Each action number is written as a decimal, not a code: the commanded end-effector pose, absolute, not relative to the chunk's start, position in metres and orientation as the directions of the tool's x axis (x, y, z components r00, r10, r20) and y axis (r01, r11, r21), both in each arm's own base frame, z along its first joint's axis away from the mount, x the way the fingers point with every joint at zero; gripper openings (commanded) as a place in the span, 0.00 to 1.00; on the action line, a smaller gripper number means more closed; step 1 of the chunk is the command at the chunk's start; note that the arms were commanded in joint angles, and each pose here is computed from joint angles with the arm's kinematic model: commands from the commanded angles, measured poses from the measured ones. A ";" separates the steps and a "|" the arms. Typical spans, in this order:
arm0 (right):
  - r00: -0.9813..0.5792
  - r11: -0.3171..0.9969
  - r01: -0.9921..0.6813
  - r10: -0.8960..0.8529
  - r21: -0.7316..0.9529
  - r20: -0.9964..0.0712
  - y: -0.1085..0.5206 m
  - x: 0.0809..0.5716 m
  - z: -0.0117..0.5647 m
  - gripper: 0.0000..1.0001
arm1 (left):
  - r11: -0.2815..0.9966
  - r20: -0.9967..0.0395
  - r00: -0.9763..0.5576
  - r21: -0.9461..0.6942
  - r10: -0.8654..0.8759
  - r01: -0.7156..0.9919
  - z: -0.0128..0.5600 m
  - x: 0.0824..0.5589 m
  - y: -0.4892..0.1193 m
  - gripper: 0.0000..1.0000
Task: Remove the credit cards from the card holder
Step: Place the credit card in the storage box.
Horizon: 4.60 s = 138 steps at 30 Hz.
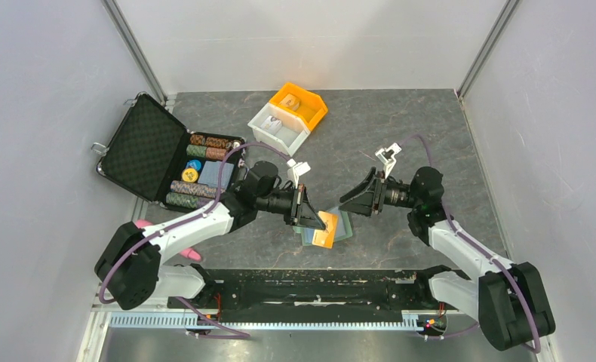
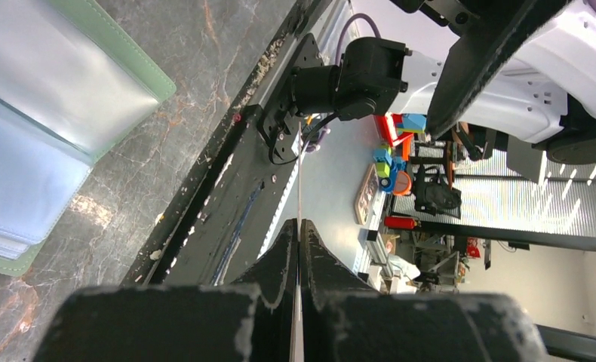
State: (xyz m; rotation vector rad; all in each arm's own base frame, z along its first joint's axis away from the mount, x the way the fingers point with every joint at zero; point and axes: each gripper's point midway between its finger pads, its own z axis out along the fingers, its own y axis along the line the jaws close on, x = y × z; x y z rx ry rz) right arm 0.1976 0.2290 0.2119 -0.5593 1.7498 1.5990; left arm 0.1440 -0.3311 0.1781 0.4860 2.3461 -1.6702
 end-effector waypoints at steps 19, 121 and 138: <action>-0.667 0.072 -0.744 -0.013 0.665 -0.745 0.255 0.168 0.195 0.31 | 0.161 -0.488 -0.853 -0.841 0.185 0.516 0.216 0.132 -0.331 0.03; -0.665 0.515 -0.495 0.294 0.700 -0.687 0.211 0.208 0.167 0.98 | 0.452 -0.417 -0.528 -0.890 -0.740 0.069 0.241 0.483 -0.241 0.02; -0.679 0.579 -0.469 0.247 0.667 -0.691 0.210 0.223 0.164 0.98 | 0.473 -0.402 -0.429 -0.879 -0.809 -0.067 0.177 0.605 -0.229 0.02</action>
